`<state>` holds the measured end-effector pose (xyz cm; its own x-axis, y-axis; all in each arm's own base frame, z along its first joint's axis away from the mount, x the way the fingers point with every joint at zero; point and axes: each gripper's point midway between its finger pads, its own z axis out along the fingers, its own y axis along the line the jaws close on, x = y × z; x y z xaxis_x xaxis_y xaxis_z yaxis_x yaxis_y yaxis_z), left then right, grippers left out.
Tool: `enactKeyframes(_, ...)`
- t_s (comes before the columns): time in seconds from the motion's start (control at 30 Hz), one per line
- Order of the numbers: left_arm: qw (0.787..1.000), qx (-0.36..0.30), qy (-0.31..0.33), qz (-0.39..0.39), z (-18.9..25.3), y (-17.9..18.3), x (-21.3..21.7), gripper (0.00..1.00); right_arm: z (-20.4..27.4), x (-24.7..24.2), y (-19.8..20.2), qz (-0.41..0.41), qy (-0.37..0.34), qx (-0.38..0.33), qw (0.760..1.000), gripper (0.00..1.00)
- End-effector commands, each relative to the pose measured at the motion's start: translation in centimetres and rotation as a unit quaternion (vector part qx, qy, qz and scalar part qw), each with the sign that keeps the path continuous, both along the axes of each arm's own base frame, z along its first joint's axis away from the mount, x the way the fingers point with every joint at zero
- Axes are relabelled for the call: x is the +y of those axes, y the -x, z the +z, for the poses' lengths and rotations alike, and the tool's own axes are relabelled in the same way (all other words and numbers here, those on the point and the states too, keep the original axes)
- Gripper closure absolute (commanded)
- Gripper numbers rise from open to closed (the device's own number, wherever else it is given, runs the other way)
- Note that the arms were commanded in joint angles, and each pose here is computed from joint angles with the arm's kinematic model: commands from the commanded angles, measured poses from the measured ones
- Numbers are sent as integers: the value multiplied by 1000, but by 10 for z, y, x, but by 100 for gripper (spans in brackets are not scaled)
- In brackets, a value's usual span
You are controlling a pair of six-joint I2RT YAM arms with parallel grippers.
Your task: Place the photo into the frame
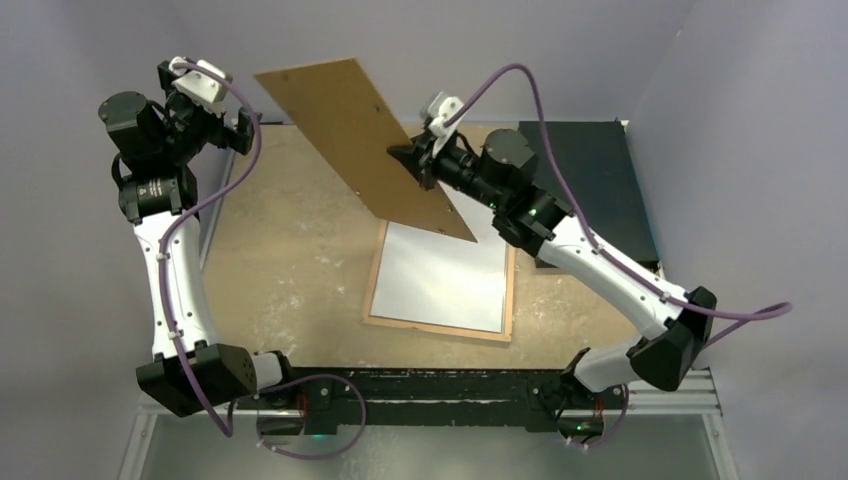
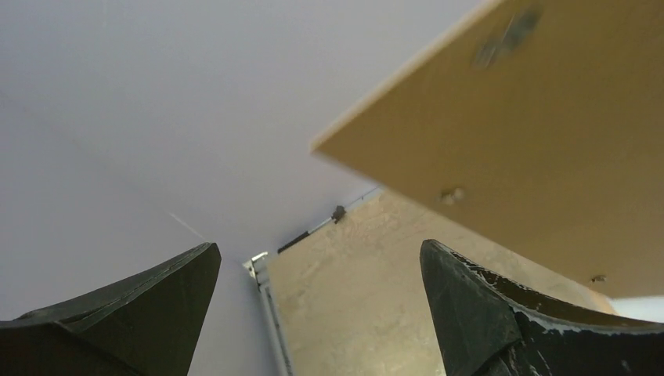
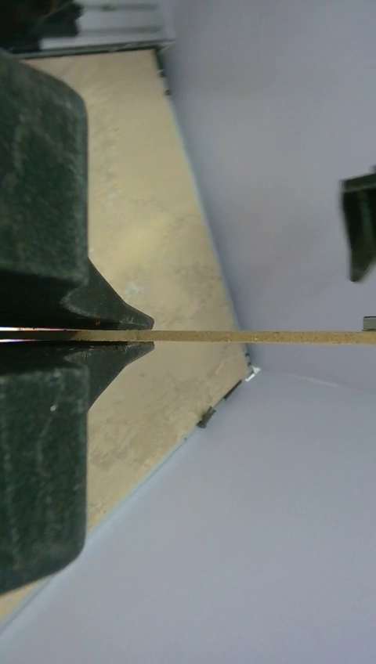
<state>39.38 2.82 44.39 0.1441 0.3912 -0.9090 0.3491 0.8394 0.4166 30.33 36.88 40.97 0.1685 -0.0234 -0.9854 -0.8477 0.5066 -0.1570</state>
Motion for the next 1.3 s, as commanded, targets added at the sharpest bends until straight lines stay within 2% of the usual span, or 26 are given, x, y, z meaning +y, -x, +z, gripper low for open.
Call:
enactKeyframes(0.0, 996, 22, 69, 57, 0, 3, 13, 1, 96, -42, 5, -49, -160, 53, 985, 100)
enactKeyframes(0.13, 990, 107, 85, 42, -46, -3, 9, 1, 77, -58, -13, -66, -172, 178, 967, 100)
enactKeyframes(0.33, 963, 247, 102, 20, -129, -1, 4, 1, 22, -80, -19, -28, -179, 348, 920, 100)
enactKeyframes(0.57, 954, 288, 86, 1, -174, 14, -2, 1, -25, -109, -16, 8, -224, 454, 862, 100)
enactKeyframes(0.97, 935, 347, 68, -28, -226, 38, -11, 7, -98, -154, -40, -66, -293, 496, 814, 100)
enactKeyframes(1.1, 929, 361, 68, -39, -236, 44, -18, 9, -121, -164, -51, -100, -309, 496, 805, 100)
enactKeyframes(1.27, 911, 401, 80, -43, -257, 53, -32, 10, -147, -180, -62, -125, -325, 504, 790, 100)
